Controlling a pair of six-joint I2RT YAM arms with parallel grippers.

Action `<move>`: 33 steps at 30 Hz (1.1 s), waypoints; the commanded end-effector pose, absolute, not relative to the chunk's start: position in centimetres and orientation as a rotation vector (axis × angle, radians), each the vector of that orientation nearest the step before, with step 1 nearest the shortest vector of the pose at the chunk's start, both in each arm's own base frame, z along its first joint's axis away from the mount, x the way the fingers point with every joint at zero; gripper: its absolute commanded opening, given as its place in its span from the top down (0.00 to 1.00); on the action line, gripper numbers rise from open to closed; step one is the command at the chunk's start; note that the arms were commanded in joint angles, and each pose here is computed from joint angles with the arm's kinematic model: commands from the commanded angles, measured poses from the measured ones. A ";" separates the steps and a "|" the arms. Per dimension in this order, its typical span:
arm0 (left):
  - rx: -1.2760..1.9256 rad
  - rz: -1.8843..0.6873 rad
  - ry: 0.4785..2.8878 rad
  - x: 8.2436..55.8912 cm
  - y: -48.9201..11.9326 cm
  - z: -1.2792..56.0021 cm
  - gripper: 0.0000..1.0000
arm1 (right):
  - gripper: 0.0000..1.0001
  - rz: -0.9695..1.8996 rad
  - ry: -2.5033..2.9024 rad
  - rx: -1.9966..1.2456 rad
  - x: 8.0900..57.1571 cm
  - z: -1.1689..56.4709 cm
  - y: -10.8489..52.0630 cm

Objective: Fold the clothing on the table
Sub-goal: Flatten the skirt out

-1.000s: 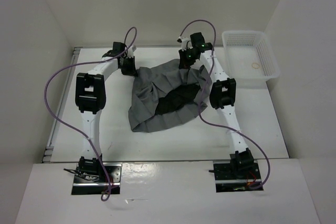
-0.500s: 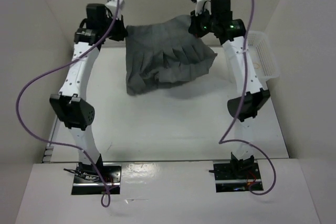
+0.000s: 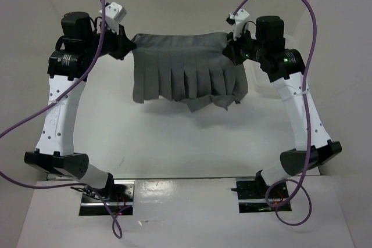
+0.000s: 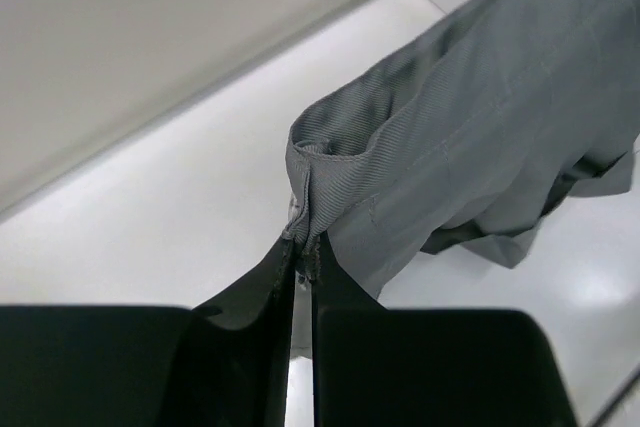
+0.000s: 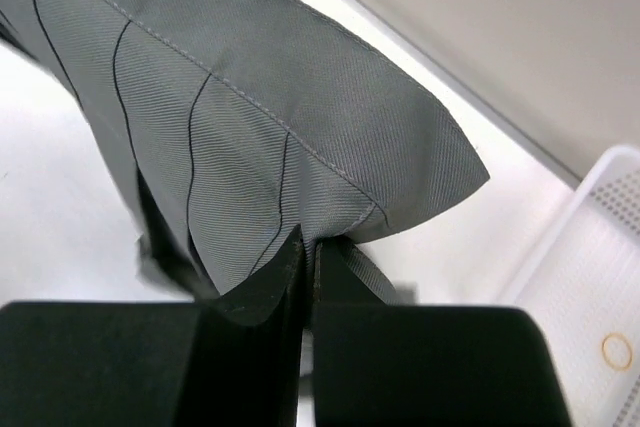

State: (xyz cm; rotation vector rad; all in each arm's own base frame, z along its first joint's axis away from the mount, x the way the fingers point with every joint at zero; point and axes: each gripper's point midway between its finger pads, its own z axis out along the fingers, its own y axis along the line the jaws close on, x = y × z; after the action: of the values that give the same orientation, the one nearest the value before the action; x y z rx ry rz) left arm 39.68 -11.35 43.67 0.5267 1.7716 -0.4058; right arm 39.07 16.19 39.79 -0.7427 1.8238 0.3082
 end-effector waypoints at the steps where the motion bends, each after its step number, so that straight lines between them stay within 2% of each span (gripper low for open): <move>1: 0.613 -0.403 1.755 37.1 -11.0 43.3 0.93 | 1.00 0.172 1.761 -0.673 37.9 42.0 12.2; 5: 0.752 -0.482 1.763 32.6 -12.1 42.2 0.90 | 1.00 0.398 1.673 -0.883 31.6 42.8 13.7; 7: 0.811 -0.510 1.750 30.7 -12.8 42.0 0.87 | 1.00 0.460 1.664 -0.953 30.0 42.3 13.9; 9: 0.829 -0.496 1.774 30.7 -13.0 41.0 0.86 | 1.00 0.437 1.710 -0.893 31.3 41.1 13.4; 11: 0.802 -0.463 1.867 33.3 -12.6 38.5 0.86 | 1.00 0.356 1.749 -0.785 34.6 40.0 12.4; 15: 0.616 -0.312 2.091 39.9 -10.7 33.5 0.98 | 1.00 0.123 1.870 -0.501 41.7 37.1 8.5; 17: 0.551 -0.261 2.151 42.8 -10.1 31.7 1.00 | 1.00 0.060 1.831 -0.398 43.8 38.9 7.4; 20: 0.406 -0.155 2.109 45.5 -9.3 34.2 1.00 | 1.00 -0.020 1.795 -0.223 46.0 41.4 5.5; 23: 0.234 -0.066 1.966 46.0 -7.8 40.3 1.00 | 1.00 -0.032 1.736 -0.097 46.2 44.4 4.5; 24: 0.221 -0.070 1.937 45.5 -8.0 41.6 1.00 | 1.00 -0.024 1.731 -0.103 45.5 44.9 4.5; 26: 0.378 -0.153 1.837 43.1 -9.7 44.8 1.00 | 1.00 0.094 1.746 -0.337 42.2 44.7 7.4; 27: 0.501 -0.229 1.835 41.3 -11.2 44.4 1.00 | 1.00 0.171 1.756 -0.476 40.3 44.0 9.1; 28: 0.695 -0.371 1.728 37.5 -14.0 46.2 1.00 | 1.00 0.306 1.666 -0.719 36.4 44.8 12.0; 31: 0.965 -0.595 1.652 31.1 -17.4 45.0 0.93 | 1.00 0.508 1.613 -1.053 28.9 42.7 14.8; 33: 1.056 -0.660 1.686 28.8 -17.6 43.5 0.93 | 1.00 0.581 1.670 -1.149 26.0 40.4 14.7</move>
State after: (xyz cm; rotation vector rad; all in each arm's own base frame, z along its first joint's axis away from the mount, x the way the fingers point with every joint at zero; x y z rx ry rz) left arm 34.35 -15.81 44.30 0.7976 1.7577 -0.4878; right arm 34.13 13.18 40.75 -0.8433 1.7656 0.4076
